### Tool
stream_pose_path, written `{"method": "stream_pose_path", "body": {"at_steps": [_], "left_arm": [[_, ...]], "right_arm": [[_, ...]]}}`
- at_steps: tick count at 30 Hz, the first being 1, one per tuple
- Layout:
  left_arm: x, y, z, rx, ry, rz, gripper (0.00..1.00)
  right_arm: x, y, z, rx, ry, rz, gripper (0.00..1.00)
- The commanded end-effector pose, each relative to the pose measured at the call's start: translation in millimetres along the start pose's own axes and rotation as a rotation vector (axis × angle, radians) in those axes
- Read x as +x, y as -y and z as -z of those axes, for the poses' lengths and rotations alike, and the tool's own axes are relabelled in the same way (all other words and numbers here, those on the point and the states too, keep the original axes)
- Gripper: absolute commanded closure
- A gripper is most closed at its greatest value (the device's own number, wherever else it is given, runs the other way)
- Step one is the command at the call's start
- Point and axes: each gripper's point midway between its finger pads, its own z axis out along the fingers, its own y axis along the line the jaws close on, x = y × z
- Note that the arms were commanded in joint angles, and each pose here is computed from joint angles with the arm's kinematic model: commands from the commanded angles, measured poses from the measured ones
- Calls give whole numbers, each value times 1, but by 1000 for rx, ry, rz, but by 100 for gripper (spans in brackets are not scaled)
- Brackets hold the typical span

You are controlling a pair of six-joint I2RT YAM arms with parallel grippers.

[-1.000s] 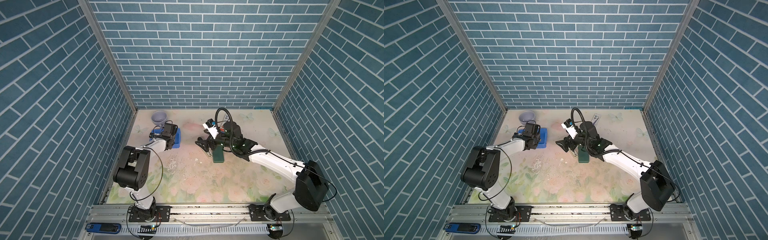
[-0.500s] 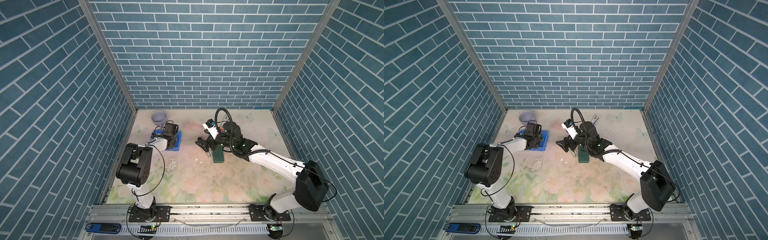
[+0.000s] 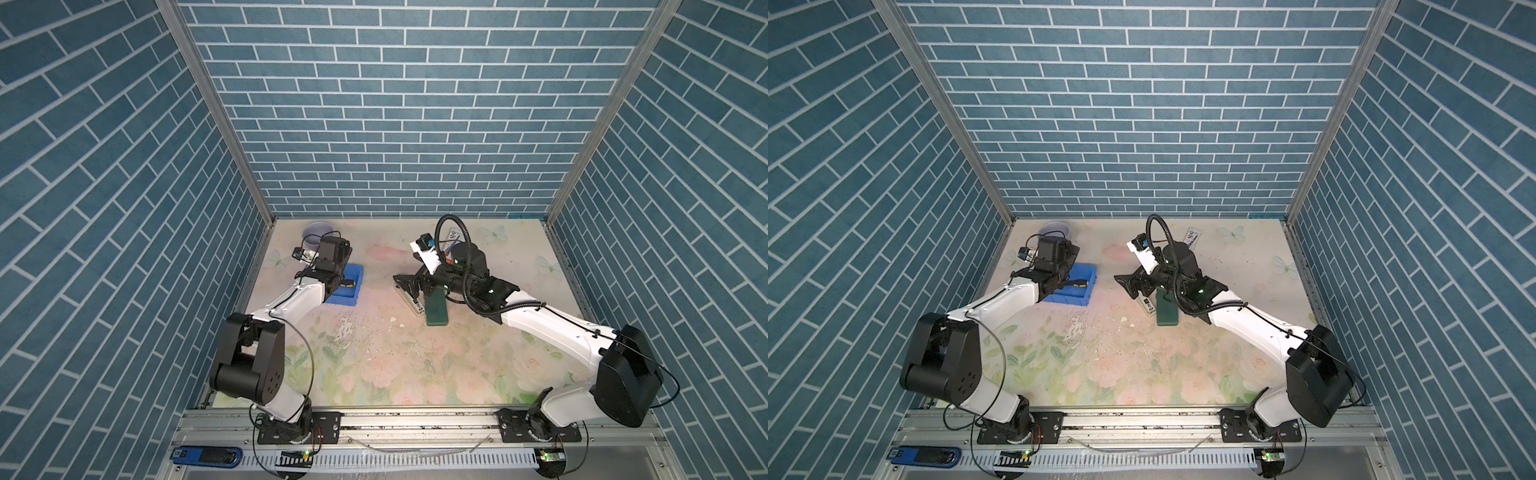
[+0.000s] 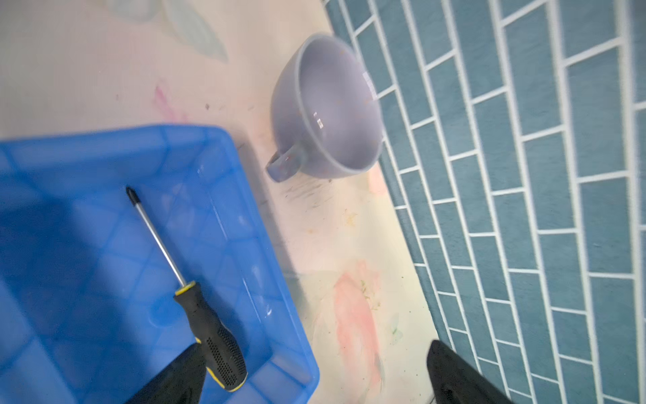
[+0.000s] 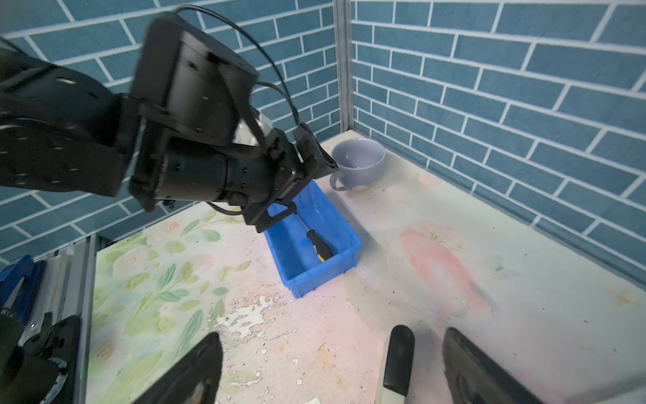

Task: Put the screwdriver in the bin
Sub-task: Place the screwdriver in the bin, then reset both arms

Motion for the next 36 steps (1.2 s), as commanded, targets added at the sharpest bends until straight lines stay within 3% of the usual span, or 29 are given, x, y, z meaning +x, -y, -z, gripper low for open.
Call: {"method": "stream_pose_path", "body": {"at_steps": [1, 9, 13, 19, 25, 31, 36], "left_arm": [[-15, -7, 19, -2, 73, -269, 0], [-35, 1, 69, 165, 231, -710, 0], [-29, -10, 83, 196, 254, -953, 0], [-21, -28, 87, 215, 308, -1149, 0], [-11, -38, 82, 227, 326, -1279, 0], [-15, -56, 64, 166, 354, -1285, 0], [-17, -67, 50, 155, 365, -1254, 0]], "right_arm": [[-6, 24, 18, 111, 56, 15, 3], [15, 91, 58, 359, 103, -82, 2], [35, 127, 88, 527, 89, -98, 1], [71, 169, 135, 753, 27, -69, 1], [107, 202, 177, 946, -52, -40, 1], [151, 232, 215, 1117, -88, -85, 1], [182, 255, 234, 1182, -45, -167, 1]]}}
